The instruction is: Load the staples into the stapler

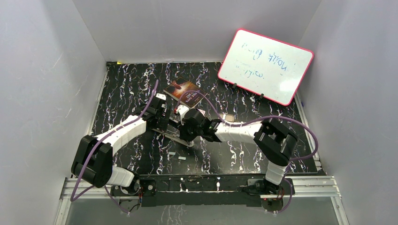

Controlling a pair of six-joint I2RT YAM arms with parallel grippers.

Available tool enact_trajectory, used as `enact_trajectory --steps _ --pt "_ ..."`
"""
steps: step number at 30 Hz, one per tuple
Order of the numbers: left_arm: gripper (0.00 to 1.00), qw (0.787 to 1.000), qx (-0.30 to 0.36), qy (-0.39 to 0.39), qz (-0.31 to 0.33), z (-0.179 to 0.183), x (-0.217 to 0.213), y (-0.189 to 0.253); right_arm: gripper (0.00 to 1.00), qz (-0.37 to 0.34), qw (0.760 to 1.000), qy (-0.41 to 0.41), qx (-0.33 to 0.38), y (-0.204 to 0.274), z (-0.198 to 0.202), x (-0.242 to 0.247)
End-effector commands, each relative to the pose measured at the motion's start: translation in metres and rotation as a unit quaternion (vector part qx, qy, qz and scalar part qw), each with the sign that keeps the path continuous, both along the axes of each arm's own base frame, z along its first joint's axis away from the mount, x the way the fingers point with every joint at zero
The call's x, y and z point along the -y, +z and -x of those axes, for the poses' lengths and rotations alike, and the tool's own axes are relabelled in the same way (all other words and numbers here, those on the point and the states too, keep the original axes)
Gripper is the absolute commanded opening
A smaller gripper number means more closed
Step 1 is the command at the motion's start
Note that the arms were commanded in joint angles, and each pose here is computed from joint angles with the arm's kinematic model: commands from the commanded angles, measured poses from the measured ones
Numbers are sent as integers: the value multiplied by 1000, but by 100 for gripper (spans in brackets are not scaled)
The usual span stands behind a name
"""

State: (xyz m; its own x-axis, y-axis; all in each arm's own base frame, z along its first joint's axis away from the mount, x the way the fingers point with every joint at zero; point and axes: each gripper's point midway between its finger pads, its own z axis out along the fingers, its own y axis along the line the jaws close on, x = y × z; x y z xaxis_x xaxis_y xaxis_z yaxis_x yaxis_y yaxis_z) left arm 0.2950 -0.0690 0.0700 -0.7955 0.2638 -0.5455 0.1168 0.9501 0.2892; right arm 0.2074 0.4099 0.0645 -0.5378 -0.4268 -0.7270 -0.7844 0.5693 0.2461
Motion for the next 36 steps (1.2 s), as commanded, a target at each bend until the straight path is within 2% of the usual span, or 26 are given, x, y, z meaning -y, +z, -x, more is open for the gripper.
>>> enact_trajectory --steps 1,36 --pt "94 1000 2 -1 -10 3 -3 2 0 1 1000 -3 29 17 -13 -6" --pt "94 1000 3 -1 -11 3 -3 2 0 73 992 55 85 7 -11 -9"
